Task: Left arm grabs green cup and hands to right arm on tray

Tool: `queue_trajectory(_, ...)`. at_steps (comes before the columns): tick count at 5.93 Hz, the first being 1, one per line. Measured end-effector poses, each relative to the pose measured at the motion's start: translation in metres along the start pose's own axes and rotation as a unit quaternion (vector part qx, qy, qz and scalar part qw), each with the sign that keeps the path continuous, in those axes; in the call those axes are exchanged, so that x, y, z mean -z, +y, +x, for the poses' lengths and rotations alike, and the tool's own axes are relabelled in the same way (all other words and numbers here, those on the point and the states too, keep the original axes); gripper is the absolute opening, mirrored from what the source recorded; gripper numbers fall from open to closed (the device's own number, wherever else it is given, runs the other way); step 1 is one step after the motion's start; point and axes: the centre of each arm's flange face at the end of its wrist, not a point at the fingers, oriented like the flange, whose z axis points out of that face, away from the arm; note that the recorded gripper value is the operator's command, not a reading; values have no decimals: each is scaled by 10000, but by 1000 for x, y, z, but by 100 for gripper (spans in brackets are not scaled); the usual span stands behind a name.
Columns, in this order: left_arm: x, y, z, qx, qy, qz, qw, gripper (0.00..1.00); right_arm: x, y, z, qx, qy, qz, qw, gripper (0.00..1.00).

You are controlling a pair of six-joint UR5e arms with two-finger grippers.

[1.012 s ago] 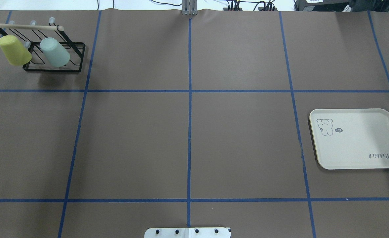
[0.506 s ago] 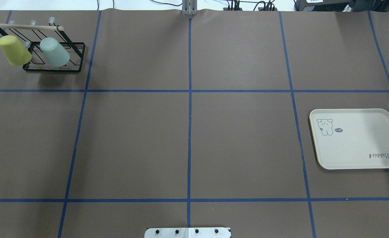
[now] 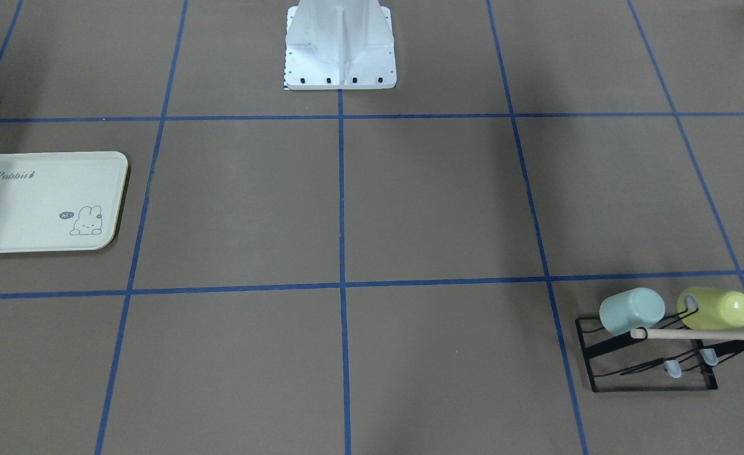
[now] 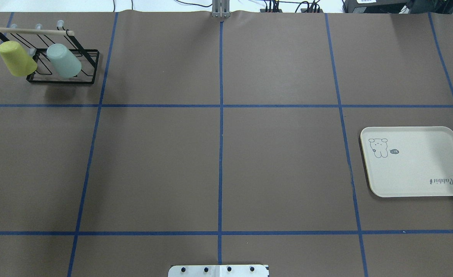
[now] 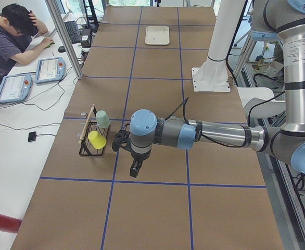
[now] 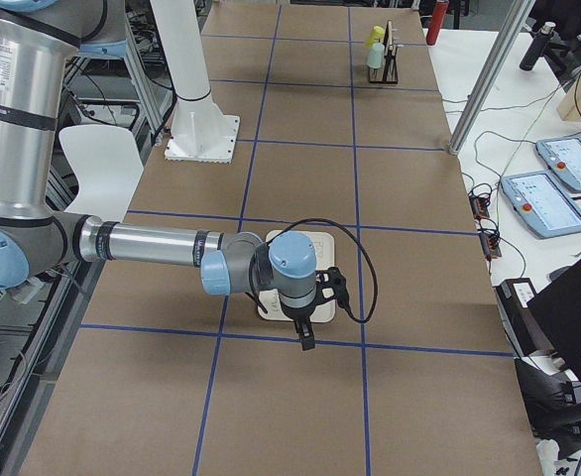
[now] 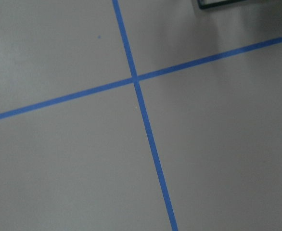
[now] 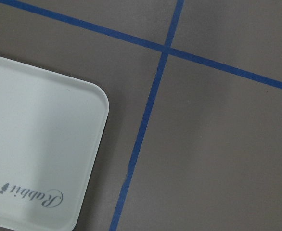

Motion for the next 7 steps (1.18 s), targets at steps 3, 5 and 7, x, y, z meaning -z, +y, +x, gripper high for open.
queue_trajectory(3, 17, -32, 14, -924, -149, 903, 9915, 100, 19, -33, -12, 513, 66, 667, 9964, 100)
queue_trajectory(5, 16, -54, 18, -1089, 255, 1049, 9882, 100, 36, -68, -32, 431, -300, 950, 9941, 100)
queue_trajectory(7, 13, -102, 59, -904, 733, 1099, 9871, 100, 50, -103, -55, 726, -560, 1218, 9883, 100)
